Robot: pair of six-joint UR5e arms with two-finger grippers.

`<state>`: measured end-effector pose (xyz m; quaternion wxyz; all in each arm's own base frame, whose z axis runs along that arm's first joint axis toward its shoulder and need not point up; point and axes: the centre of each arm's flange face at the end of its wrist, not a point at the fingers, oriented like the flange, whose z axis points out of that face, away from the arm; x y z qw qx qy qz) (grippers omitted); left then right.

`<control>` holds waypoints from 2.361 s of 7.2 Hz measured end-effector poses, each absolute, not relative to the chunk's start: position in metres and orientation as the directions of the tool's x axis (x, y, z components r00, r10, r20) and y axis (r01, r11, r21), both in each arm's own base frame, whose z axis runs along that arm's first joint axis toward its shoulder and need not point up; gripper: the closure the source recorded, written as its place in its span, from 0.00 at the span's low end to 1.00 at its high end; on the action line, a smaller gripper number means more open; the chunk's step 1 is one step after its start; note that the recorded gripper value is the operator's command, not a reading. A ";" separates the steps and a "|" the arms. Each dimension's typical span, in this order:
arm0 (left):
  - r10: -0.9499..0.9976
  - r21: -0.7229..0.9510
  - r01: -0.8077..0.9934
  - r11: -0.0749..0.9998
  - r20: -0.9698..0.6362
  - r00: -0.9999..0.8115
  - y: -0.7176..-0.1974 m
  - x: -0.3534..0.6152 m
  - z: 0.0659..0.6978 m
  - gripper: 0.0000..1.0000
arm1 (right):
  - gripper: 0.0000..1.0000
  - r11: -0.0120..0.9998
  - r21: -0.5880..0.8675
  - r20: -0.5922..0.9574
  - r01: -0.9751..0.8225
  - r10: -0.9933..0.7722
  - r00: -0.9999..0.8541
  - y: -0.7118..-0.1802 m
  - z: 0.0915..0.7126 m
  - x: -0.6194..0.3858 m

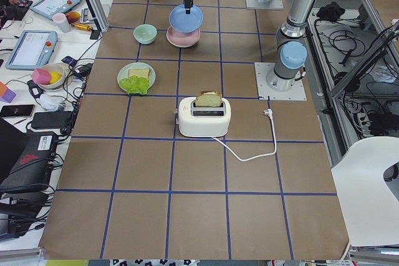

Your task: Stack three plates with pink and blue

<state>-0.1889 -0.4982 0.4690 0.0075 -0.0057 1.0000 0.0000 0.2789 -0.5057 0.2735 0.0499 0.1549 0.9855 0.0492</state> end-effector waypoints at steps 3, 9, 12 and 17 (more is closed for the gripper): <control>-0.011 0.001 -0.011 1.000 -0.017 -1.000 -0.497 -0.189 0.468 0.00 | 1.00 0.953 0.082 -0.103 0.292 0.300 -0.948 -0.510 0.255 0.306; -0.014 -0.001 -0.014 1.000 -0.018 -1.000 -0.497 -0.187 0.470 0.00 | 0.23 0.950 0.080 -0.103 0.301 0.308 -0.946 -0.519 0.235 0.302; -0.015 -0.003 -0.015 1.000 -0.017 -1.000 -0.498 -0.187 0.470 0.00 | 0.12 0.964 0.032 -0.124 0.265 0.266 -0.956 -0.538 0.262 0.265; -0.014 -0.004 -0.014 1.000 -0.016 -1.000 -0.499 -0.188 0.471 0.00 | 0.04 0.983 0.005 -0.111 0.183 0.182 -0.977 -0.577 0.365 0.177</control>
